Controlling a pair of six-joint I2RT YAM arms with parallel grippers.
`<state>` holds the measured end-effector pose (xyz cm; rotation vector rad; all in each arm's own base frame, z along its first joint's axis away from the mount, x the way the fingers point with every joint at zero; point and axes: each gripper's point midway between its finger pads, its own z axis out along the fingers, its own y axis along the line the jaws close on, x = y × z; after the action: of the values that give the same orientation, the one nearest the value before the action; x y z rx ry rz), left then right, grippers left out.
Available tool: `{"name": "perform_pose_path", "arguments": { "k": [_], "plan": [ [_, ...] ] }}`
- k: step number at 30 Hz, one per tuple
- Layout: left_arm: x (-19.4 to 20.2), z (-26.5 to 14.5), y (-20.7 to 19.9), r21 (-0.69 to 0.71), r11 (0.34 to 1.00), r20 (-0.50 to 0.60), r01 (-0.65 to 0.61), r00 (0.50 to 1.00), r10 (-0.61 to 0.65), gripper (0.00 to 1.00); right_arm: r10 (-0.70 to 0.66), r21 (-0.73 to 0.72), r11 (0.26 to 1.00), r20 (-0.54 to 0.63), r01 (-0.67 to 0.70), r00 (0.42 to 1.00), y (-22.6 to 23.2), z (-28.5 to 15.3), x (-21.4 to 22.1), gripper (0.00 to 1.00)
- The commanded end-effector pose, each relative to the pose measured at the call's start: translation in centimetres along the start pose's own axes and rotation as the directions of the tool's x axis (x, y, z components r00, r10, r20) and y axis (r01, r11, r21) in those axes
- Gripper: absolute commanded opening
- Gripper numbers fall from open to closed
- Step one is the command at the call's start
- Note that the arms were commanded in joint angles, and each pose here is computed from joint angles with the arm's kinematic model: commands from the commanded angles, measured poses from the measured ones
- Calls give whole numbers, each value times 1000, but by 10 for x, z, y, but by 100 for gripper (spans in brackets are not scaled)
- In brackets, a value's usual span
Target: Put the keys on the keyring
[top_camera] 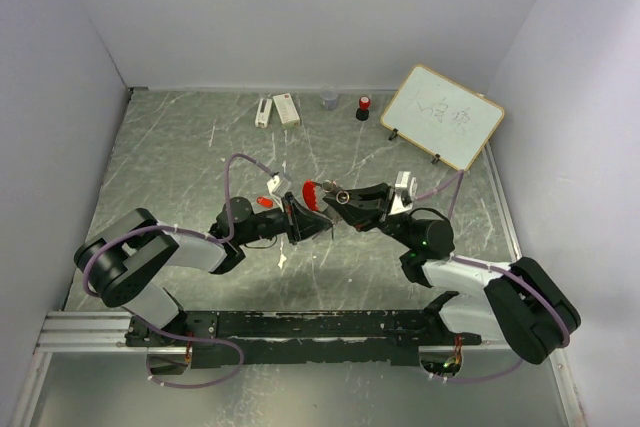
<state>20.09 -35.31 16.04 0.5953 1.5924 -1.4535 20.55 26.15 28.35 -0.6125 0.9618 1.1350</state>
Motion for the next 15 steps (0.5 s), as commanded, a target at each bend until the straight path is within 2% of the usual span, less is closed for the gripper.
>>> {"name": "perform_pose_path", "arguments": {
  "k": [1, 15],
  "plan": [
    [-15, 5, 0, -6, 999, 38, -35, 999, 35, 7, -75, -41, 996, 112, 80, 991, 9, 7, -33, 0],
    [-8, 4, 9, -36, 999, 27, -30, 999, 31, 7, -95, -17, 995, 109, 97, 990, 7, 8, -42, 0]
  ]
}}
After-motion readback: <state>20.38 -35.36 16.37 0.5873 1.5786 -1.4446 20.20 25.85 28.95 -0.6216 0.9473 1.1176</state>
